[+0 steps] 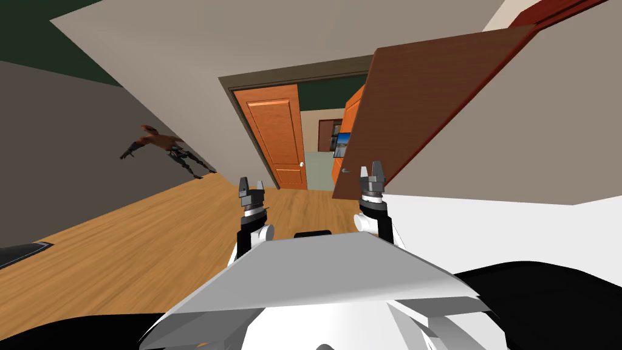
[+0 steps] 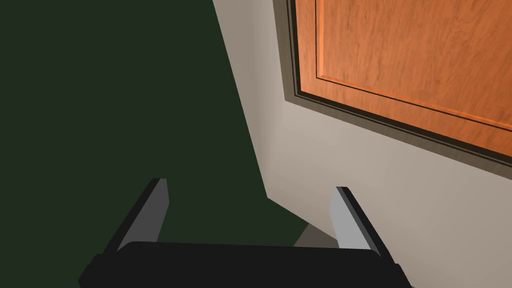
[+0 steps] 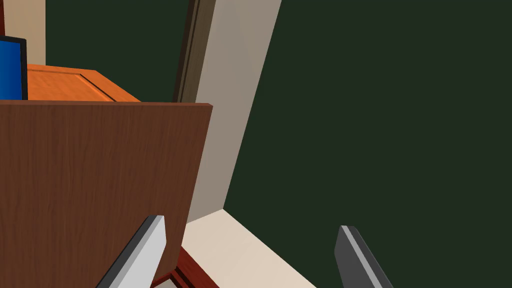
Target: Push the door open
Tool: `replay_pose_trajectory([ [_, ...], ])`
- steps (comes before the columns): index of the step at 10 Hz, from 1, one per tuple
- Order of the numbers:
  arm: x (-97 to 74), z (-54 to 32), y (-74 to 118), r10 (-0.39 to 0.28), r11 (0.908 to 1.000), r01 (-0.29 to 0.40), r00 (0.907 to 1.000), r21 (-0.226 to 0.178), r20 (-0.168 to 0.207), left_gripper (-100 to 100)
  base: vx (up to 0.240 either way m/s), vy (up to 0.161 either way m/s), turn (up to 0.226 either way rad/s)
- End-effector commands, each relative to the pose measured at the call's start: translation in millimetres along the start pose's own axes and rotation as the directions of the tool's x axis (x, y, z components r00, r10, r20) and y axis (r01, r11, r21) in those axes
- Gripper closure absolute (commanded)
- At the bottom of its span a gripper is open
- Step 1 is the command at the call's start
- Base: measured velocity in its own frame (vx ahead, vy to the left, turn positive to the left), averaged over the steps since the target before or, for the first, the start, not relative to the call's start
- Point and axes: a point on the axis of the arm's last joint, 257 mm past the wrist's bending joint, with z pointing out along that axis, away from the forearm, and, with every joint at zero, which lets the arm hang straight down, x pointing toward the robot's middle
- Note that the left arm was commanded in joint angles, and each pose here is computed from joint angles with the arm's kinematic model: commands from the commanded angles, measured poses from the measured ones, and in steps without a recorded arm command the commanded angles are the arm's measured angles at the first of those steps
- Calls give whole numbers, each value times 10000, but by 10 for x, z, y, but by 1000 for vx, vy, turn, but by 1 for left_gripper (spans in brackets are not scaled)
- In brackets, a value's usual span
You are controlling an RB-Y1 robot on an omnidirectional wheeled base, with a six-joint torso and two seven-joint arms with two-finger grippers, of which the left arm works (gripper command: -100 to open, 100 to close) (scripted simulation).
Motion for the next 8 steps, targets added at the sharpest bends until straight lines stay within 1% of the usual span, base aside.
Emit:
replay_pose_trajectory([
  [1,6,-26,112,567,9983,-570,9982,-131,-213,-100,83,-19,-32],
  [3,7,-51,213,1074,9938,-1083,9934,-234,-401,-100,133,-28,-26],
  [4,4,-70,284,1416,9892,-1433,9885,-300,-522,-100,140,-14,-23],
  [6,1,-90,356,1766,9832,-1792,9821,-361,-650,-100,101,1,-15],
  [7,-5,-110,429,2114,9757,-2150,9743,-415,-782,-100,102,-5,-28],
  [8,-9,-123,474,2324,9705,-2367,9688,-448,-857,-100,100,-8,-19],
])
